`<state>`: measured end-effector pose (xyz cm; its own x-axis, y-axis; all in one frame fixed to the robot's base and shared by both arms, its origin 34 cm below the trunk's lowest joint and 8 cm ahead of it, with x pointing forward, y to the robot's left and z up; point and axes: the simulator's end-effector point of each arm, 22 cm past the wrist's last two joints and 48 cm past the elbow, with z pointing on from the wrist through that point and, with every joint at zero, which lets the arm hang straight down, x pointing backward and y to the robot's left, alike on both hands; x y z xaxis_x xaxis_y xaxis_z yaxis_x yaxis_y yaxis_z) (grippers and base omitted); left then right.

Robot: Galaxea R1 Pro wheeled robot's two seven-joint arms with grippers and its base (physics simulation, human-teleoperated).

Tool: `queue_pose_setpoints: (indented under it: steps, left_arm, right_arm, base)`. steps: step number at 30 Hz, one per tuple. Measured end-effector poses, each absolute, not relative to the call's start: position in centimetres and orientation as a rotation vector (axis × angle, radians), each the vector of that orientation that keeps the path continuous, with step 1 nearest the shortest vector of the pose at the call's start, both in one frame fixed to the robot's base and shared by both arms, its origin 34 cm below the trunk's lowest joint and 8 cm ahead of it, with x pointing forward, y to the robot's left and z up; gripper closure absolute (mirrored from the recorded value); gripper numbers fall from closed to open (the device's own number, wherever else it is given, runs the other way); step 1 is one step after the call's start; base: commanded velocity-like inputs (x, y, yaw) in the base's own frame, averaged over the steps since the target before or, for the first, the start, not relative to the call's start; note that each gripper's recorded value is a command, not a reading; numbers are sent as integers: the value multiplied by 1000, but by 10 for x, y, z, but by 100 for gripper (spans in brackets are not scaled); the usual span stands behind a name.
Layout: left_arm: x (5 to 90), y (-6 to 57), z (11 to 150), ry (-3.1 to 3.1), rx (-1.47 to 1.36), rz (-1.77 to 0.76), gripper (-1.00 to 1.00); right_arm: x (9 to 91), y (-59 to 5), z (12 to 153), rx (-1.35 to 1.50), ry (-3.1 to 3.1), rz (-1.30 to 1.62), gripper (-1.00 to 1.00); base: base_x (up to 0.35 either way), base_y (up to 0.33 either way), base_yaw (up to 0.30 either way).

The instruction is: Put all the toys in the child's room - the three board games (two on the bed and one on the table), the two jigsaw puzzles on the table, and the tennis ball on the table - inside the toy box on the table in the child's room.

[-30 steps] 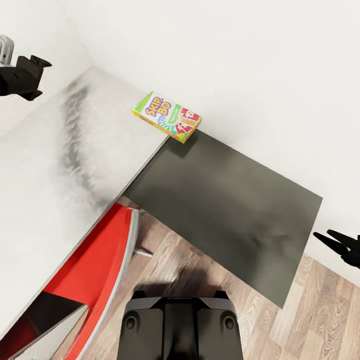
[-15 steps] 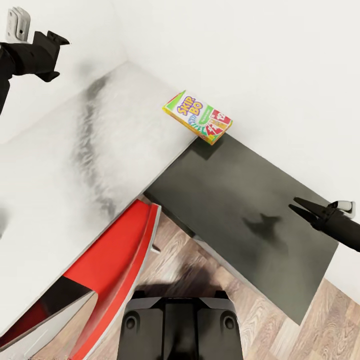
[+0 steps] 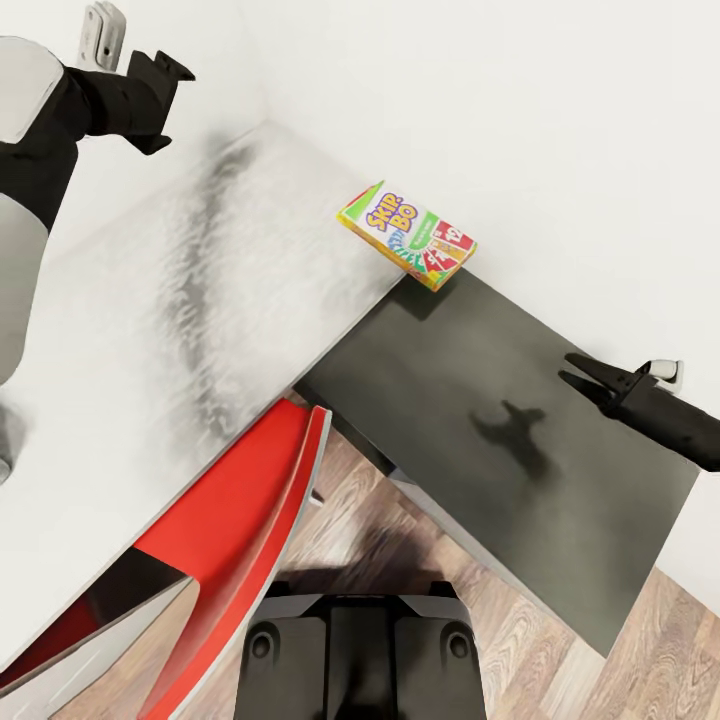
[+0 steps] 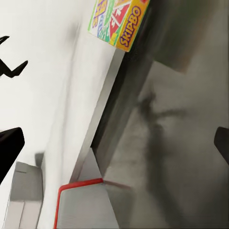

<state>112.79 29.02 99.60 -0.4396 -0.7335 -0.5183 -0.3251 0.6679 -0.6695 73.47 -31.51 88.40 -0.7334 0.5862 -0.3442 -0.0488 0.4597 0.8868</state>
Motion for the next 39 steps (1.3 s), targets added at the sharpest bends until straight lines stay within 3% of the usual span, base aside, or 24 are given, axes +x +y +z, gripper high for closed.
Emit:
queue_pose_setpoints:
  steps: [27,39]
  left_arm:
    - [1109,119,1059,2159,-610,-761,-100]
    - [1084,93,1099,2197,-510,-759,-100]
  right_arm:
    - [815,-335,850,682,2013,1280,-100]
    - [832,-307,844,718,1899,1303,-100]
  base:
    - [0,0,4]
    - [0,0,0]
